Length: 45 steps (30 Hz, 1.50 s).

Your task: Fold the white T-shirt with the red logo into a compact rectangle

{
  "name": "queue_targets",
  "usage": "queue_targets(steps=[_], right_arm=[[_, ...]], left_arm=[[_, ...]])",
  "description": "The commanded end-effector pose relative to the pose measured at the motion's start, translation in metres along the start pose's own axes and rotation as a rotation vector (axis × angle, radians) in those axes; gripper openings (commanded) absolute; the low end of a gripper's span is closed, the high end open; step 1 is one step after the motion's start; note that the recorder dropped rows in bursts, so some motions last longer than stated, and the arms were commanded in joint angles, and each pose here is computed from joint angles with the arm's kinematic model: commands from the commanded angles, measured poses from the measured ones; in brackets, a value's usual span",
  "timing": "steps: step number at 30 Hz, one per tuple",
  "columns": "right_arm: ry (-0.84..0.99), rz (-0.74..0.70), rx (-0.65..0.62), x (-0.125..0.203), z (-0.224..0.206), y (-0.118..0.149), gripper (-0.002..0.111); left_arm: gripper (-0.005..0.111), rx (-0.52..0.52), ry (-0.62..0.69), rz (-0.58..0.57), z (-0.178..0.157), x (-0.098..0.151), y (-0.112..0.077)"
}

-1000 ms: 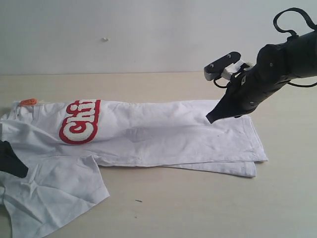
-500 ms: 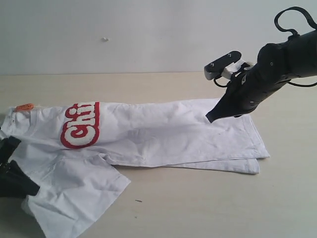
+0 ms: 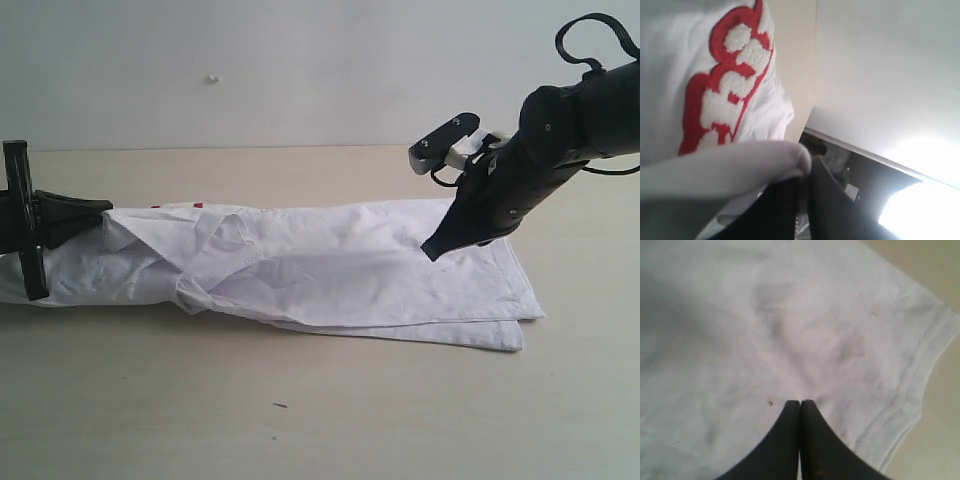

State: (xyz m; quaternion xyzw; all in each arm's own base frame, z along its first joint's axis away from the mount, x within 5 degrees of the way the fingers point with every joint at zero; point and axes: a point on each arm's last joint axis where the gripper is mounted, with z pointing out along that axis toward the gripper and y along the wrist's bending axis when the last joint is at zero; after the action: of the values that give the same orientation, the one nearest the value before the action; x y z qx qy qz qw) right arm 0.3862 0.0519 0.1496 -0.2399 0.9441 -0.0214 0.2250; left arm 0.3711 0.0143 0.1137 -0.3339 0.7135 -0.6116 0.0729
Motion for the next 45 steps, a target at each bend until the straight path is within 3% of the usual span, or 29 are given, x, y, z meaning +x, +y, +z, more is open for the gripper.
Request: queue_targets(steps=[1, 4, 5, 10, 15, 18, 21, 23, 25, 26, 30, 38, 42, 45], right_arm=[[-0.004, -0.01, 0.002, 0.0, -0.004, -0.001, 0.0], [-0.002, -0.01, 0.002, 0.0, -0.004, -0.001, 0.0], [0.003, -0.01, 0.0, 0.0, -0.004, -0.001, 0.0], [0.039, -0.068, -0.025, 0.004, -0.004, 0.001, 0.0], [0.037, -0.06, -0.03, 0.004, -0.004, 0.002, 0.0], [0.037, -0.062, -0.029, 0.004, -0.004, 0.001, 0.0], [0.037, -0.06, -0.03, 0.004, -0.004, 0.002, 0.0], [0.037, -0.06, -0.03, 0.004, -0.004, 0.002, 0.0], [0.036, -0.054, -0.032, 0.003, -0.004, 0.002, 0.0], [0.035, -0.05, -0.034, 0.003, -0.004, 0.002, 0.0], [0.041, -0.034, -0.046, 0.004, -0.004, 0.003, 0.0], [0.043, -0.027, -0.056, 0.004, -0.004, 0.004, 0.0], [0.027, -0.023, -0.082, 0.003, -0.004, 0.006, 0.0], [0.015, -0.024, -0.089, 0.002, -0.004, 0.007, 0.0]], left_arm=[[0.0, 0.0, -0.078, -0.004, 0.001, -0.011, 0.004], [0.008, -0.047, -0.13, -0.004, 0.001, -0.016, 0.009], [0.018, -0.065, -0.152, -0.007, 0.001, -0.019, 0.01], [0.043, -0.091, -0.181, -0.001, 0.0, -0.021, 0.013], [0.088, -0.099, -0.172, 0.124, 0.0, -0.021, 0.012], [0.098, -0.04, -0.13, 0.224, -0.004, -0.02, 0.006], [0.095, 0.063, -0.091, 0.32, -0.013, -0.025, -0.013], [0.094, 0.074, -0.106, 0.341, -0.017, -0.031, -0.018], [0.083, 0.055, -0.085, 0.349, -0.018, -0.032, -0.021], [0.073, 0.036, -0.068, 0.357, -0.019, -0.032, -0.02], [0.001, -0.018, -0.025, 0.41, -0.023, -0.031, -0.016], [0.0, -0.269, 0.237, 0.576, -0.026, -0.013, 0.008], [0.0, -0.244, 0.238, 0.568, -0.014, -0.009, 0.004], [0.0, -0.187, 0.253, 0.583, 0.012, 0.003, -0.004]])
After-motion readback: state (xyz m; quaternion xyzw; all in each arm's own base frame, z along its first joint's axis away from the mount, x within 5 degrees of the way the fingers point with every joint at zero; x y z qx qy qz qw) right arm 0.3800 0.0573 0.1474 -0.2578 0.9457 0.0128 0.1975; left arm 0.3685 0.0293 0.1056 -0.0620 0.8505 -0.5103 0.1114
